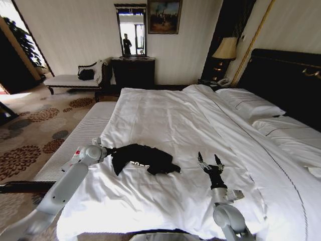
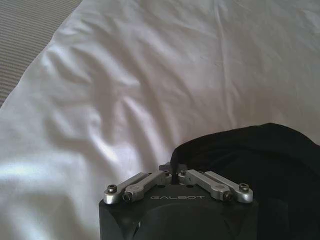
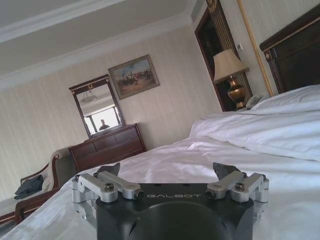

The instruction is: Fold the clothes on the bed.

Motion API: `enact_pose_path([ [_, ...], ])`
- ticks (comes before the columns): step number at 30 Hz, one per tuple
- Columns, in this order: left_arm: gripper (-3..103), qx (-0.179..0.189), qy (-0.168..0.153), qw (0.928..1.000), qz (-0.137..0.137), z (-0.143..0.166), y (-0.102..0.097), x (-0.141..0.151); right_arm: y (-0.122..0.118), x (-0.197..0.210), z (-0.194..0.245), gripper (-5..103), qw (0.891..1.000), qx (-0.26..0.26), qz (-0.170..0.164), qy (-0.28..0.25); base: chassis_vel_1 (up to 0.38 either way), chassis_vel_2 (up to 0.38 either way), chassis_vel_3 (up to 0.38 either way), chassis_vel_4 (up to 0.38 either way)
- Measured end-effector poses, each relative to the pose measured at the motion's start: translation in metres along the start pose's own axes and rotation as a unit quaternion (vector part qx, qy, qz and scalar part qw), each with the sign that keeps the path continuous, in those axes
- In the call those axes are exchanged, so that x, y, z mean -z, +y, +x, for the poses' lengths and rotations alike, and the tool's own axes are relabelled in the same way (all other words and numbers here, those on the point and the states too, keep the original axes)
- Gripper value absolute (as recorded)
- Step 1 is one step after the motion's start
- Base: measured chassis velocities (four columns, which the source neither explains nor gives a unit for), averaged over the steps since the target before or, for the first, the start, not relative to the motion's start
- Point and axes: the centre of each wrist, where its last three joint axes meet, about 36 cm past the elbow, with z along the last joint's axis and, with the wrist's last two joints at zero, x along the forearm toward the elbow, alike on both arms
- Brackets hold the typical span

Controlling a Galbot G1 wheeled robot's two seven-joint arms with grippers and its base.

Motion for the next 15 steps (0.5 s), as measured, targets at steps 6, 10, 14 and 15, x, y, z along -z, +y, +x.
enact_pose_path([
  [6, 0, 0.012, -0.006, 0.9961, -0.087, 0.027, -0.014, -0.056, 0.031, 0.018, -0.022, 100, 0.995, 0.003, -0.078, 0.063, 0.0, 0.0, 0.0, 0.0],
  [10, 0, 0.005, -0.045, 0.9912, -0.124, 0.041, -0.034, -0.081, 0.04, 0.027, -0.038, 100, 0.99, 0.022, -0.108, 0.089, 0.0, 0.0, 0.0, 0.0],
  [14, 0, -0.01, -0.093, 0.9852, -0.144, 0.057, -0.05, -0.098, 0.046, 0.029, -0.053, 100, 0.986, 0.034, -0.114, 0.115, 0.0, 0.0, 0.0, 0.0],
  [15, 0, -0.013, -0.115, 0.9818, -0.151, 0.063, -0.053, -0.104, 0.047, 0.028, -0.059, 100, 0.986, 0.037, -0.111, 0.123, 0.0, 0.0, 0.0, 0.0],
])
